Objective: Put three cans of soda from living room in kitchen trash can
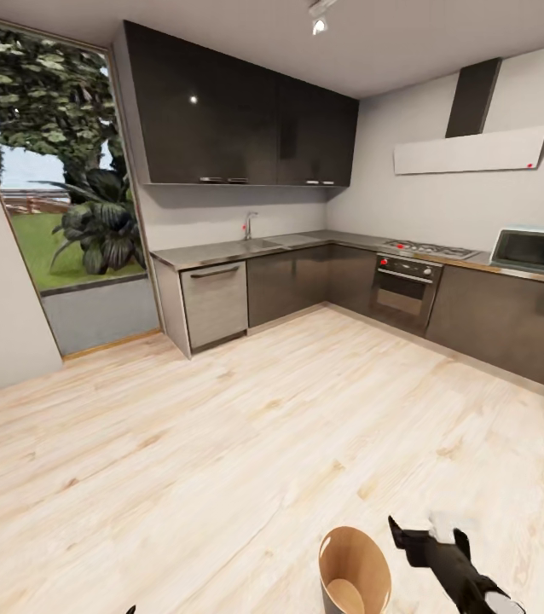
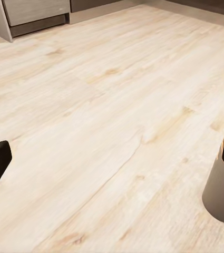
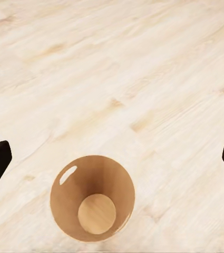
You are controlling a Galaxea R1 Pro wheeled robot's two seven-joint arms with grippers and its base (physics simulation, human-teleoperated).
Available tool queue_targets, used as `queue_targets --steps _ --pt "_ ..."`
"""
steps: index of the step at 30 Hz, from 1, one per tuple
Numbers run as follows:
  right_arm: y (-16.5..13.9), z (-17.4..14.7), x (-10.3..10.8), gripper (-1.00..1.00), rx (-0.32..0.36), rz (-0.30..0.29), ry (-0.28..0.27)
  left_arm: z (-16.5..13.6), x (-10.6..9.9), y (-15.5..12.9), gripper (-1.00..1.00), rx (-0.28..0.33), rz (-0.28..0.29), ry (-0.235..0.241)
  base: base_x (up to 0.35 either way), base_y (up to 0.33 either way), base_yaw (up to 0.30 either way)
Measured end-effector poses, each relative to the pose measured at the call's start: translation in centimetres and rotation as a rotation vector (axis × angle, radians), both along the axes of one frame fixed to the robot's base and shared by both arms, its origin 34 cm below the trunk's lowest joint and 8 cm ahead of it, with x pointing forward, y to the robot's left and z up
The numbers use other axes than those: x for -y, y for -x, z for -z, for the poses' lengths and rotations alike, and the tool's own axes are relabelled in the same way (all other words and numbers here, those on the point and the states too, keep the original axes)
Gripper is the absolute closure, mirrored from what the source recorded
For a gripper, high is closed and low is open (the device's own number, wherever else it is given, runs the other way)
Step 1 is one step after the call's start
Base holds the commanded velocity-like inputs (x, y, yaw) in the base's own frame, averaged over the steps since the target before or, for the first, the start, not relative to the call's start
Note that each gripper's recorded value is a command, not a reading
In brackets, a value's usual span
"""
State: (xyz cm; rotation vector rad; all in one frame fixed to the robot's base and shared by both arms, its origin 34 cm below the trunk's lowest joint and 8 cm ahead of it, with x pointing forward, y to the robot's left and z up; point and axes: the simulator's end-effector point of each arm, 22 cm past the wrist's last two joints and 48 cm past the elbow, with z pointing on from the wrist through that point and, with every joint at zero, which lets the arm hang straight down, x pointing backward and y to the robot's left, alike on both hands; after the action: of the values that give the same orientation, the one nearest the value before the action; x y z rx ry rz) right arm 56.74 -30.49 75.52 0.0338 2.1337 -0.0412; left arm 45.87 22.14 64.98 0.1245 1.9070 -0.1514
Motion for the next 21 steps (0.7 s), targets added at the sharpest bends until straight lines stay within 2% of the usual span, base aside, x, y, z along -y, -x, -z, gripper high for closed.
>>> queue_targets --steps 1,2,6,7,9,12,13,14,19,21 --pt "-2.2 -1.2 0.3 -1.00 -0.052 0.006 -0.007 0.0 0.0 0.0 -1.00 -0.001 0.000 -0.001 0.000 0.000 0.000" --pt "-3.8 -2.2 0.5 -1.00 -0.072 0.010 -0.010 0.0 0.0 0.0 -1.00 -0.001 -0.001 -0.001 0.000 0.000 0.000" --pt "-7.4 -3.6 2.0 -1.00 -0.195 0.032 -0.016 0.1 -0.1 0.0 -1.00 -0.003 -0.004 -0.002 0.000 0.000 0.000" --pt "-8.6 -3.7 3.1 -1.00 -0.262 0.048 -0.016 0.1 -0.1 0.0 -1.00 -0.002 -0.005 -0.002 0.000 0.000 0.000" --pt "-10.0 -4.0 4.3 -1.00 -0.316 0.066 -0.018 0.1 -0.1 0.0 -1.00 -0.003 -0.006 -0.002 0.000 0.000 0.000" --pt "-11.4 -3.6 5.8 -1.00 -0.392 0.090 -0.027 0.1 -0.1 0.0 -1.00 -0.003 -0.008 -0.001 0.000 0.000 0.000" --pt "-12.0 -3.1 6.6 -1.00 -0.436 0.104 -0.035 0.0 -0.1 0.0 -1.00 -0.002 -0.008 -0.001 0.000 0.000 0.000" --pt "-12.4 -1.6 7.8 -1.00 -0.509 0.127 -0.049 0.1 -0.1 -0.1 -1.00 -0.001 -0.009 0.000 0.000 0.000 0.000" --pt "-11.8 2.0 9.2 -1.00 -0.657 0.159 -0.087 0.8 0.0 -0.2 -1.00 0.005 -0.004 0.001 0.000 0.000 0.000" --pt "-11.4 2.8 9.4 -1.00 -0.692 0.163 -0.093 1.0 0.1 -0.2 -1.00 0.008 -0.002 0.002 0.000 0.000 0.000"
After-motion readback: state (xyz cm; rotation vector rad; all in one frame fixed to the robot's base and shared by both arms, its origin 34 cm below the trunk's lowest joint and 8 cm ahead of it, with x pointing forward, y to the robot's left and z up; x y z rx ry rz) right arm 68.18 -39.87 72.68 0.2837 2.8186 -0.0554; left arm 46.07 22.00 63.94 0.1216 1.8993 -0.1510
